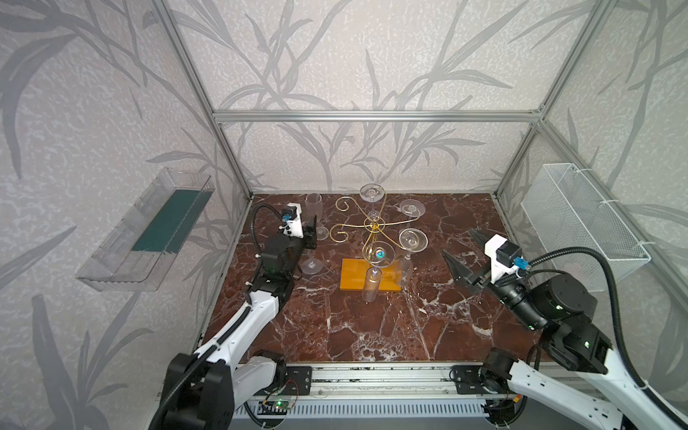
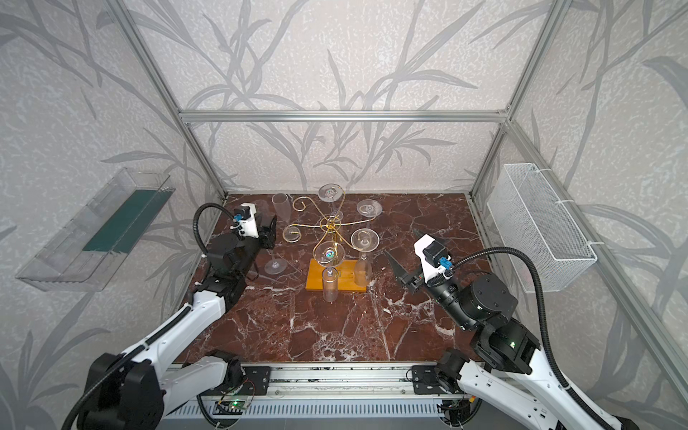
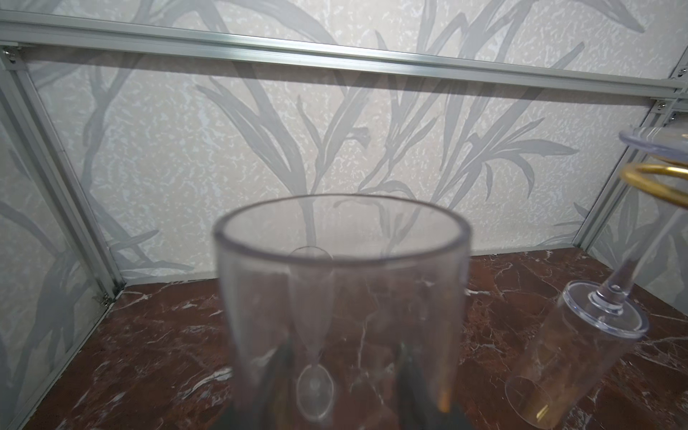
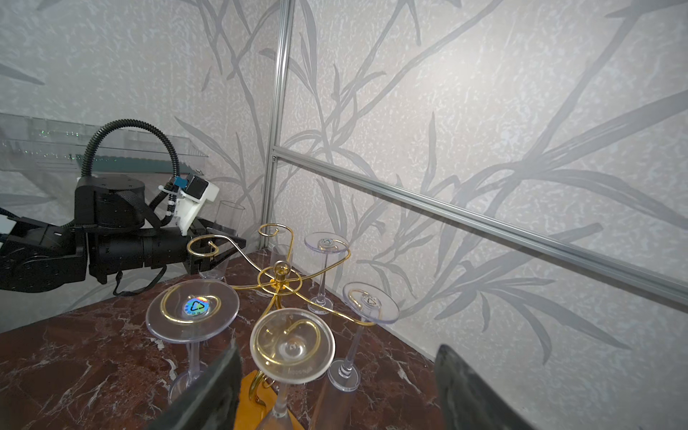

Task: Take the wine glass off the wine glass rack
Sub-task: 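Lower the glass upright onto the table beside the standing glass with the left gripper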

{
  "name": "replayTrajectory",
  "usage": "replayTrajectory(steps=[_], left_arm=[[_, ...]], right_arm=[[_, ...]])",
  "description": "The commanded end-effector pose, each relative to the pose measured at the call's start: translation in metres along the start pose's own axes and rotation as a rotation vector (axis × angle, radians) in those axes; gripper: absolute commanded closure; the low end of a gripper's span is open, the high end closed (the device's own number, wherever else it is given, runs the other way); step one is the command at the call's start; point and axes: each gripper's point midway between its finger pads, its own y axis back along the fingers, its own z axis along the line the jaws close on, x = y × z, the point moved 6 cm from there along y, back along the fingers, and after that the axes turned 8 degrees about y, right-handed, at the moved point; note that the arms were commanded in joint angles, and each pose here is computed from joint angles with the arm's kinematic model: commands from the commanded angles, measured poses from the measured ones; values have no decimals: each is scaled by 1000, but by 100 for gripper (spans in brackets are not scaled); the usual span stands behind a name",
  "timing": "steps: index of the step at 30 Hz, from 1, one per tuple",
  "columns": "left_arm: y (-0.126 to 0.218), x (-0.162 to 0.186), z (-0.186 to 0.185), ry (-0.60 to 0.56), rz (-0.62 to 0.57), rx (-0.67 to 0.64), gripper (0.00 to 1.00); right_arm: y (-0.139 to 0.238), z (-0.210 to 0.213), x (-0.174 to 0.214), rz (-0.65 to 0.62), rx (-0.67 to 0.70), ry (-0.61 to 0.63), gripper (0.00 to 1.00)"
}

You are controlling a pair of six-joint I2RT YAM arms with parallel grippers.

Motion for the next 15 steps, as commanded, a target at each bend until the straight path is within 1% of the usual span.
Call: replayTrajectory(steps=[1, 3, 9, 13, 15], left_arm=[[-11, -15, 0, -43, -168, 14, 61], [-23, -4, 3, -58, -159, 0, 61], [-51, 18, 7, -54, -163, -5, 61], [-63, 29, 9, -59, -162, -13, 61], [-66, 34, 13, -58, -174, -39, 61]], right_arm=[[0, -3, 5, 17, 40, -21, 20], [-1, -3, 10, 30, 49, -23, 20], [-1, -4, 18, 61, 74, -22, 20], [-2, -5, 21, 76, 90, -8, 19], [-3, -5, 22, 82, 92, -1, 19]])
